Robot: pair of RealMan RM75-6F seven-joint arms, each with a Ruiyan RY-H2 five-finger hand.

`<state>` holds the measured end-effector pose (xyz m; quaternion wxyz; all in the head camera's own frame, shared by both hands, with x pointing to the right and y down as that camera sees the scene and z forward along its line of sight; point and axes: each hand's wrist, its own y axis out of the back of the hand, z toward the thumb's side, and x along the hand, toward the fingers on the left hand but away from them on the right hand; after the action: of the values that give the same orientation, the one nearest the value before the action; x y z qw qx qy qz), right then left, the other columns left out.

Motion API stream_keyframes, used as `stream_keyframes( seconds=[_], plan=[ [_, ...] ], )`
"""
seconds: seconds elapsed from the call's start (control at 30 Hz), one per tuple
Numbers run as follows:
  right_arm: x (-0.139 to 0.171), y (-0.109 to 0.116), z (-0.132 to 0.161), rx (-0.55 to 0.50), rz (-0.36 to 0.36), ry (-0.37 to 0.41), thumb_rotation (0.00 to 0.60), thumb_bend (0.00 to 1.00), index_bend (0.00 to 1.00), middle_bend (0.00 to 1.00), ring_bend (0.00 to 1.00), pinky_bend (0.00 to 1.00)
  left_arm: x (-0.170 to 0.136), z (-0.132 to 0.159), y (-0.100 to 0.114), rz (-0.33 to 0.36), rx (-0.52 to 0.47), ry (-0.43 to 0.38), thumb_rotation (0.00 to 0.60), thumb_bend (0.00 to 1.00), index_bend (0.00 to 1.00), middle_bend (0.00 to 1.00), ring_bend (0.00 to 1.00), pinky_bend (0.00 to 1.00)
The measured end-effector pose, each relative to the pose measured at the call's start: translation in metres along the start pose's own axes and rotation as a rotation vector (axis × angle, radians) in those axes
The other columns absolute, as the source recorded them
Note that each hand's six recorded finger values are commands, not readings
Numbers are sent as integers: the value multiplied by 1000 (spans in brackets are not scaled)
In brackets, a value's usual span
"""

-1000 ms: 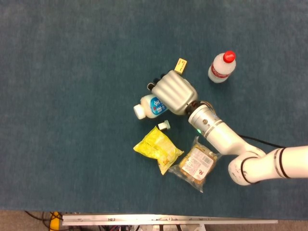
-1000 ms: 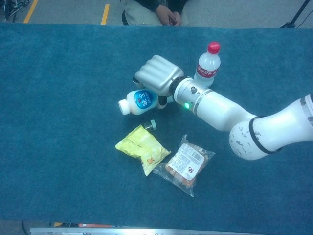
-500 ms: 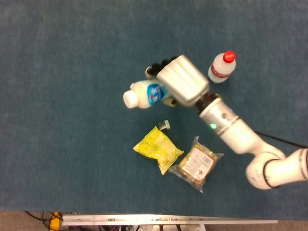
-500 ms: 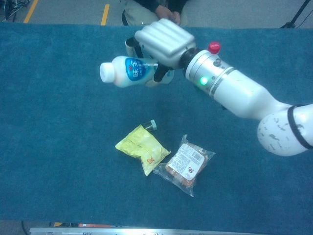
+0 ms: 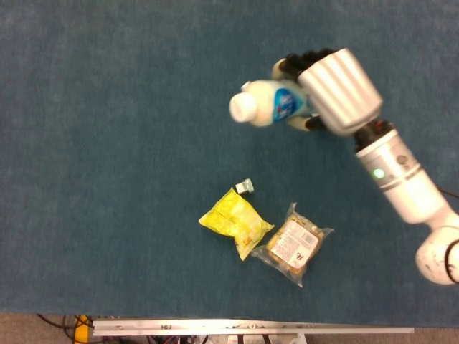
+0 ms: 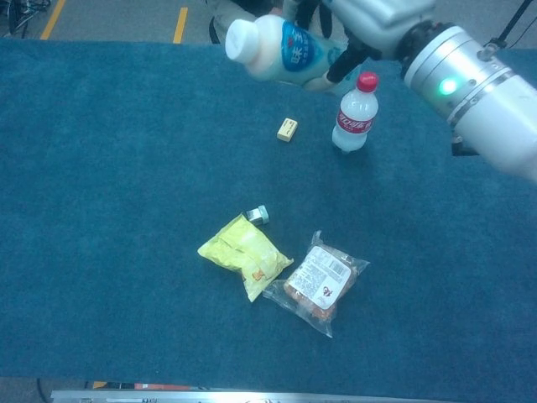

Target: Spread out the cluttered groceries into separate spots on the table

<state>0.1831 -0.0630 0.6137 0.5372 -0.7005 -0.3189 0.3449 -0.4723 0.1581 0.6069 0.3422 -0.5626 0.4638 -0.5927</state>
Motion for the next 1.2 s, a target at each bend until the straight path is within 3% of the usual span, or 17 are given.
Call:
stream_keyframes(
  seconds=[0.5,1.2],
  plan=[
    [11,36,-44,-7,-71,-127,600,71,663,613,592,616,1,2,-3,-13,-2,-6,600,441,373,336,268,199],
    [102,6,-84,137,133,-82,600,71,663,623,592,617,6,8,-9,-28,-9,-27,600,441,373,336,268,199]
  ],
)
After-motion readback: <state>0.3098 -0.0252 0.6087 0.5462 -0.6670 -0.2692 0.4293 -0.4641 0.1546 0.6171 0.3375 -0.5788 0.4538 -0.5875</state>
